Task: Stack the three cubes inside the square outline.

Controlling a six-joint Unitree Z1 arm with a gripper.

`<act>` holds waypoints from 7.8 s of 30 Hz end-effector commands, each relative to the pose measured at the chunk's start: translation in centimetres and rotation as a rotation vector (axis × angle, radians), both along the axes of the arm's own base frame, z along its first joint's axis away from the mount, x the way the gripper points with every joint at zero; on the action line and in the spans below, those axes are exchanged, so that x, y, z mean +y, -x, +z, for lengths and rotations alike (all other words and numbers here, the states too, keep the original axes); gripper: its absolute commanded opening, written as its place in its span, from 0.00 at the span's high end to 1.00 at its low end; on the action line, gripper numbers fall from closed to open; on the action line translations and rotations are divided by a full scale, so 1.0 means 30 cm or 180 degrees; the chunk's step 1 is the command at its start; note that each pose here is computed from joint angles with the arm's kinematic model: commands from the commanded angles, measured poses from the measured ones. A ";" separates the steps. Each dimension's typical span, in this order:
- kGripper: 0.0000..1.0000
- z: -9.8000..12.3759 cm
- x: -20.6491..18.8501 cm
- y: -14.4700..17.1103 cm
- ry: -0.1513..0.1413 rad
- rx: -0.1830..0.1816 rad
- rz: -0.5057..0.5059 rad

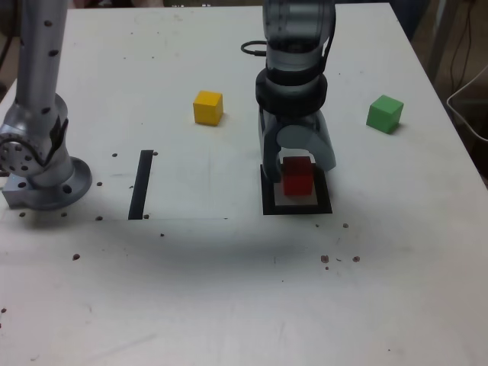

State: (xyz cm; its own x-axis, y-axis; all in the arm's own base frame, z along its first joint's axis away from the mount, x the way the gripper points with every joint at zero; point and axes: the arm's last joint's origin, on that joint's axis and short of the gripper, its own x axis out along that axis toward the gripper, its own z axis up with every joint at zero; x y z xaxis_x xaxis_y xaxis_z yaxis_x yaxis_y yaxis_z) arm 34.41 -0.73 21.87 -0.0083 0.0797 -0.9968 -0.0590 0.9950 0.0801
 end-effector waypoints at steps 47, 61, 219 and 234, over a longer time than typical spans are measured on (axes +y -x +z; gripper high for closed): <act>0.01 0.232 0.219 0.238 -0.0029 0.0704 -0.0743; 0.01 0.222 0.370 0.338 -0.0025 0.0782 -0.0608; 0.89 0.204 -0.029 -0.065 -0.0096 0.0710 -0.0093; 0.89 0.186 -0.051 -0.094 -0.0016 0.0707 -0.0092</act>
State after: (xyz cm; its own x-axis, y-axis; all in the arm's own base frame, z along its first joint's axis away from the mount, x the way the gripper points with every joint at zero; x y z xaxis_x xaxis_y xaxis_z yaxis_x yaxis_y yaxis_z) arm 37.06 -2.19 27.64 -0.2227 0.0900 -0.9707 -0.0110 0.9954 0.0948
